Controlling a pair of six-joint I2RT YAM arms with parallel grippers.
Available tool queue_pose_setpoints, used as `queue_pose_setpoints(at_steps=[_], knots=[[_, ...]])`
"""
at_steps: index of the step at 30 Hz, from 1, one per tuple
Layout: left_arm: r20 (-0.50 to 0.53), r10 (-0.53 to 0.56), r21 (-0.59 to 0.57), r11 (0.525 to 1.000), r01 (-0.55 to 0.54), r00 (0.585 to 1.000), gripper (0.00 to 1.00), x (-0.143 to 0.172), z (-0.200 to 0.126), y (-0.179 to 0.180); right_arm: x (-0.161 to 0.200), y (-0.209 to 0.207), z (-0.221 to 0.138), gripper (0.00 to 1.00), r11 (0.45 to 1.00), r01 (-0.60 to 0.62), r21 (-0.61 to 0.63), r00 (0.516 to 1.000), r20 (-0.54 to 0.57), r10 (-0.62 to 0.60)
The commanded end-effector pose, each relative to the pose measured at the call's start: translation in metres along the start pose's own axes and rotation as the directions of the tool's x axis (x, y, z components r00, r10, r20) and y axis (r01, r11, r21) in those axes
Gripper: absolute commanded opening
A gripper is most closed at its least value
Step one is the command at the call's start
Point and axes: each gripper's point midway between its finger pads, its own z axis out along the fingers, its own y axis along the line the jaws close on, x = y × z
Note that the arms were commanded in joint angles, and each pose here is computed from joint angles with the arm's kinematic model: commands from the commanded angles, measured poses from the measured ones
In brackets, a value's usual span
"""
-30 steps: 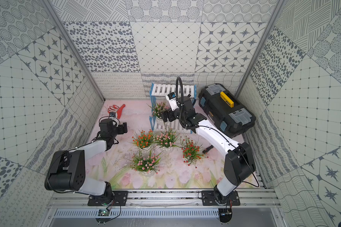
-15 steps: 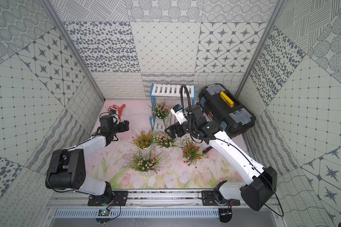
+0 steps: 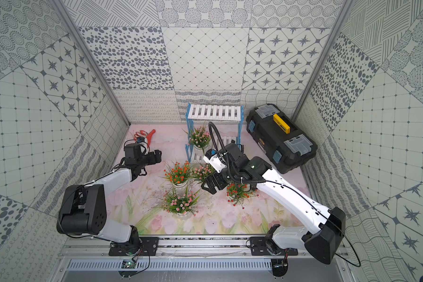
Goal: Place the baby's breath potted plants on the rack by color
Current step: Pick up the baby's breath potted plant from the center of the board.
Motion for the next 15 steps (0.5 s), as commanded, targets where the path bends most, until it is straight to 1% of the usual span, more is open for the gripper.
queue_pose_setpoints(at_steps=[1,4,6,9,12,15], knots=[[0.012,-0.021,0.041,0.999,0.02,1.0,0.93,-0.004,0.003,-0.009,0.019,0.005,0.011,0.98,0.997,-0.076,-0.005,0.995,-0.072,0.076],[0.016,-0.022,0.04,0.999,0.022,1.0,0.93,-0.004,0.003,-0.01,0.027,0.001,0.029,0.98,0.992,-0.127,0.011,0.987,-0.094,0.128],[0.016,-0.025,0.038,0.999,0.024,1.0,0.94,-0.006,0.003,-0.01,0.027,-0.006,0.039,0.98,0.986,-0.161,0.042,0.983,-0.082,0.164],[0.019,-0.035,0.041,0.999,0.035,0.999,0.94,-0.007,0.003,-0.01,0.023,-0.02,0.053,0.98,0.971,-0.216,0.103,0.974,-0.041,0.221],[0.026,-0.045,0.048,0.998,0.044,0.999,0.94,-0.01,0.002,-0.011,0.019,-0.035,0.065,0.98,0.952,-0.25,0.178,0.968,0.016,0.251],[0.029,-0.049,0.048,0.998,0.047,0.998,0.94,-0.01,0.002,-0.011,0.012,-0.043,0.076,0.98,0.943,-0.277,0.186,0.961,0.07,0.269]])
